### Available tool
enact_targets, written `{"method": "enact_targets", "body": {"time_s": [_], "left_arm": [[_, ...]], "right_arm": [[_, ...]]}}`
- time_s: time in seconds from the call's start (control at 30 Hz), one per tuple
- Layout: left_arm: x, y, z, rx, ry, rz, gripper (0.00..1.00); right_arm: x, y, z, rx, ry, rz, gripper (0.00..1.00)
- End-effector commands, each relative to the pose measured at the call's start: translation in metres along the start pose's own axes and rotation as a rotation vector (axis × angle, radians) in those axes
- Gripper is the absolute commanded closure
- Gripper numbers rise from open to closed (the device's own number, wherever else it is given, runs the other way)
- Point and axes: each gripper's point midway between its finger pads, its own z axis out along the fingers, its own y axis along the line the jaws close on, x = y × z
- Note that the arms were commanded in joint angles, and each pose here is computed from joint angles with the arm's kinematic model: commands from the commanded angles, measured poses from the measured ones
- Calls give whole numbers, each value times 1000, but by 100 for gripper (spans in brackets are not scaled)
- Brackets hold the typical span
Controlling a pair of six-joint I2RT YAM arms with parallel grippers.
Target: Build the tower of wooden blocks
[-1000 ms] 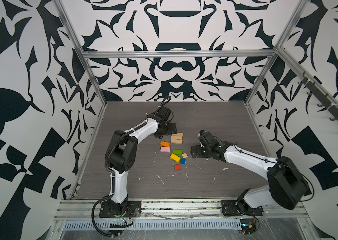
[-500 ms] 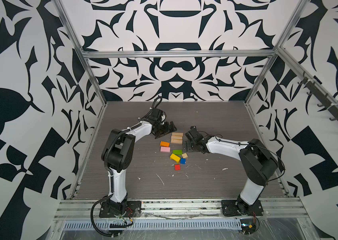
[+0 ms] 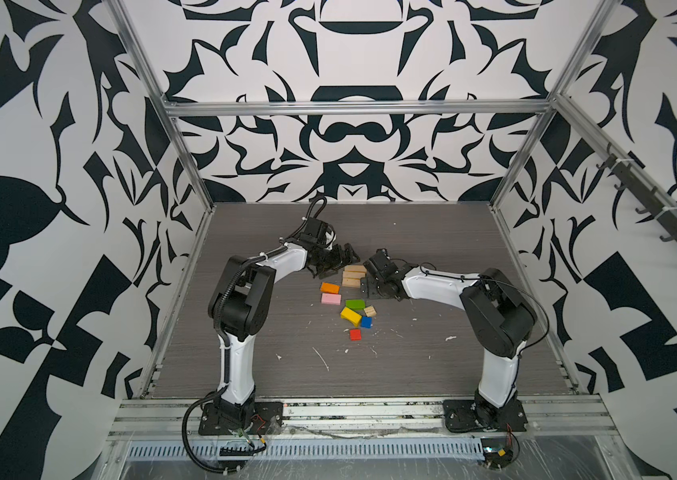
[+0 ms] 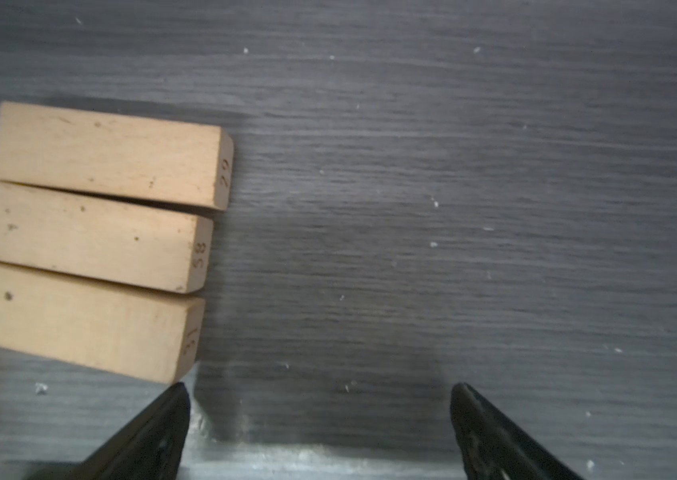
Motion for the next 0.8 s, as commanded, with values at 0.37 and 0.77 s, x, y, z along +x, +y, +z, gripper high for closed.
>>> {"method": "enact_targets", "body": {"time_s": [0.37, 0.77], "left_arm": [[7, 10, 7, -43, 71, -64, 0], [10, 11, 15, -26, 103, -89, 1]], "right_arm": [[-16, 16, -2, -44, -28, 46, 0], [-15, 13, -2, -29, -26, 54, 0]]}}
